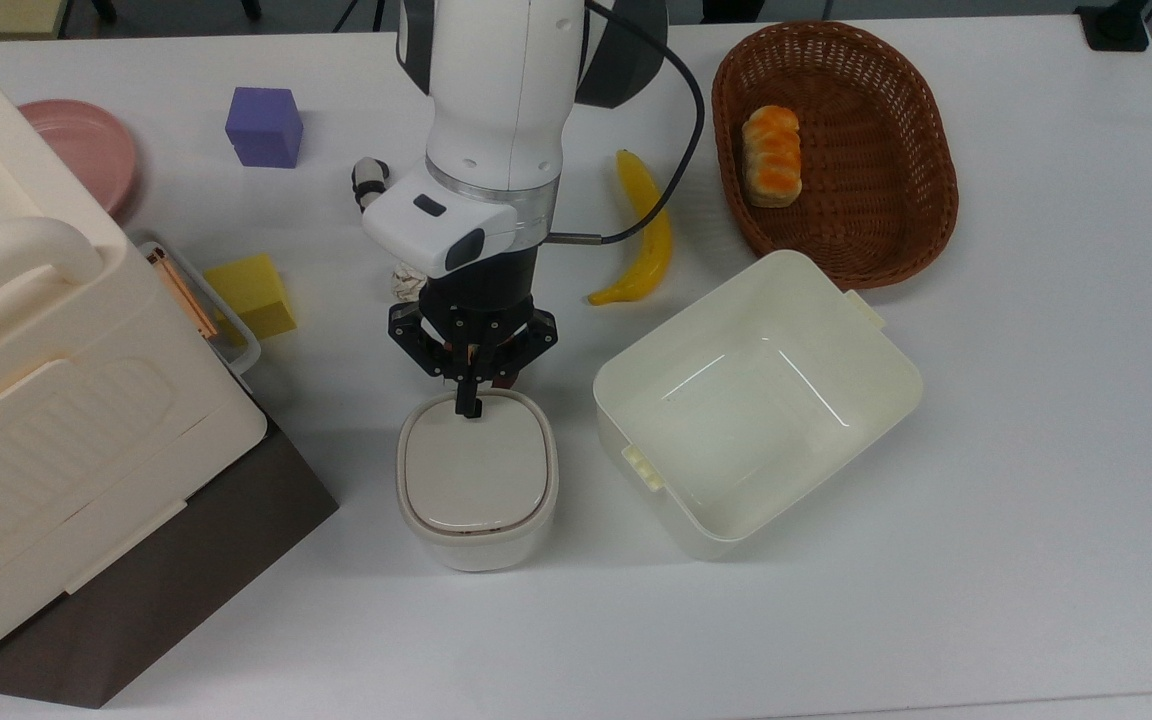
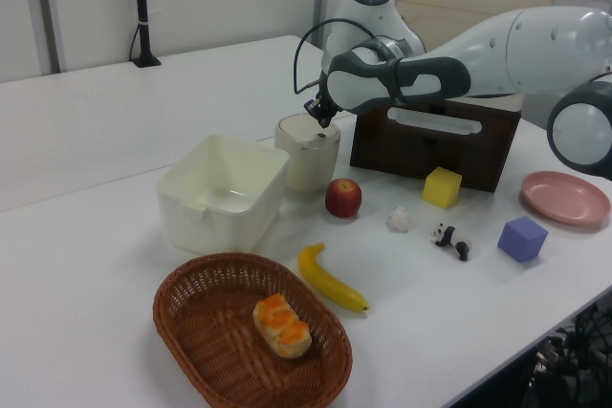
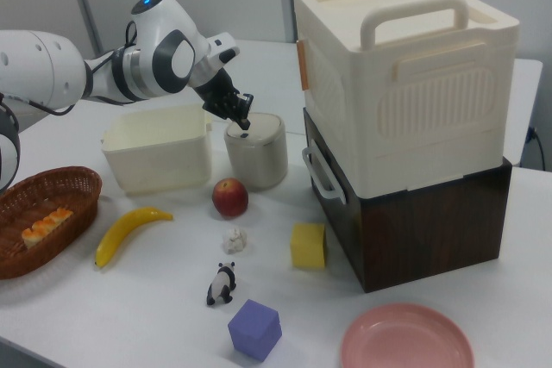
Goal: Open the trash can
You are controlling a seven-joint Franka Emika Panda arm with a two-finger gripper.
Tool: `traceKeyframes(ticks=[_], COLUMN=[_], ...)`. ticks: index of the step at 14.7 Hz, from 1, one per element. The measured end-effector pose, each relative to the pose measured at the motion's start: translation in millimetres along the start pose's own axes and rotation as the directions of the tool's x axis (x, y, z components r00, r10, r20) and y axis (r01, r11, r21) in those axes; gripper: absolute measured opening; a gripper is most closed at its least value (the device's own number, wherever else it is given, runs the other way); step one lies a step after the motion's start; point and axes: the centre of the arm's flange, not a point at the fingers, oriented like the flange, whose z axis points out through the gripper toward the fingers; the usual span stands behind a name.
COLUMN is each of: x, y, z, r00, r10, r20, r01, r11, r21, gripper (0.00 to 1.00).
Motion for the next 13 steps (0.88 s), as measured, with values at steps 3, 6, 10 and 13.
traceKeyframes(ticks=[3, 6, 10, 13], x=[-1.2, -2.9, -4.0, -4.1], y=[-1.2, -3.6, -5.4, -6.4], z=[4.5, 10.6, 14.7, 15.1], r00=[1.000, 1.000, 0.999, 0.999], r10=[-0.014, -0.027, -0.037, -0.048], r20=[0.005, 0.013, 0.018, 0.018], r01=[0.014, 0.027, 0.037, 0.048], r11=[1.000, 1.000, 0.999, 0.998], r21=[-0.011, -0.015, -0.021, -0.028], gripper=[0.01, 0.01, 0.01, 0.01])
